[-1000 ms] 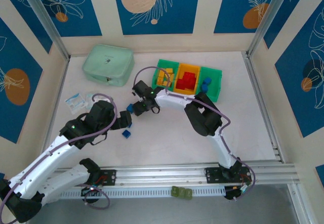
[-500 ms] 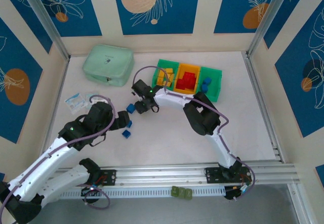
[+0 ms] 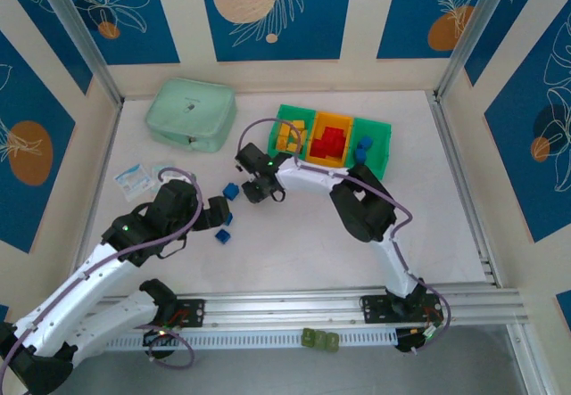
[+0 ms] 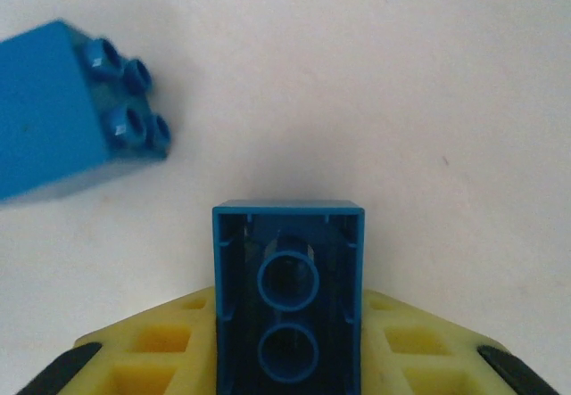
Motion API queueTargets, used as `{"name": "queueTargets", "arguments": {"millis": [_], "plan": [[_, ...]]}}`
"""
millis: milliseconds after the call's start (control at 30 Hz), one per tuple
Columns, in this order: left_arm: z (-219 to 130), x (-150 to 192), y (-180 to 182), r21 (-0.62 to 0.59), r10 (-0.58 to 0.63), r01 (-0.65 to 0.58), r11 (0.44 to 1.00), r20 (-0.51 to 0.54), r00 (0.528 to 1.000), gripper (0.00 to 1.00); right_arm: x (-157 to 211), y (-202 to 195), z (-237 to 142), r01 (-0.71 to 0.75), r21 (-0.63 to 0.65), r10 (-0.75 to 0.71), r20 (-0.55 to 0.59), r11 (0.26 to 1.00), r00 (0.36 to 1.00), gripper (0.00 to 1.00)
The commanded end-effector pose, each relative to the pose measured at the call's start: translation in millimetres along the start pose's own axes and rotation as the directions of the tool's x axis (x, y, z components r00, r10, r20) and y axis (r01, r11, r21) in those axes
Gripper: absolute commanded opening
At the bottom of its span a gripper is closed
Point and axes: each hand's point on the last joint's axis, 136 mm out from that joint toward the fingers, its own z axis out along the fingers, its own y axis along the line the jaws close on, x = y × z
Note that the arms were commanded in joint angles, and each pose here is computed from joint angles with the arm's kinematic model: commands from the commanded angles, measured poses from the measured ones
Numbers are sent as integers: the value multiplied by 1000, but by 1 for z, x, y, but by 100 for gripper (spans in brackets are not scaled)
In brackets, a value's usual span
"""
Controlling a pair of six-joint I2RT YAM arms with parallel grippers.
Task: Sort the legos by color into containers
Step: Pick up the lego from the center of the table, then place the lego in the container.
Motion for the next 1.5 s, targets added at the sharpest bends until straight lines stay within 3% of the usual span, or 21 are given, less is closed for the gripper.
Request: {"name": "queueTargets", "arguments": {"millis": [0,333,700,967,1167,1467], "plan": [[-8,-9,-19,97,24,-26,995,17,1000,99,-9,-1,-45,-59,-19,61,82,998,995,30],[7,-10,-54,225,32,-24,974,-31,999,99,41,-63,-117,-292,25,286,144,956,947,31],[40,-15,-119,363,116,-83,928,-69,991,99,77,-190,-169,-607,57,578,247,793,778,33],[60,-19,-161,413,173,-125,902,-81,982,99,71,-279,-158,-721,126,671,287,681,684,33],[71,-19,-172,422,189,-133,897,-94,977,99,57,-323,-129,-737,170,692,258,654,674,33],[74,-23,-172,397,209,-156,904,-91,974,99,45,-349,-116,-753,158,709,261,639,656,45]]}}
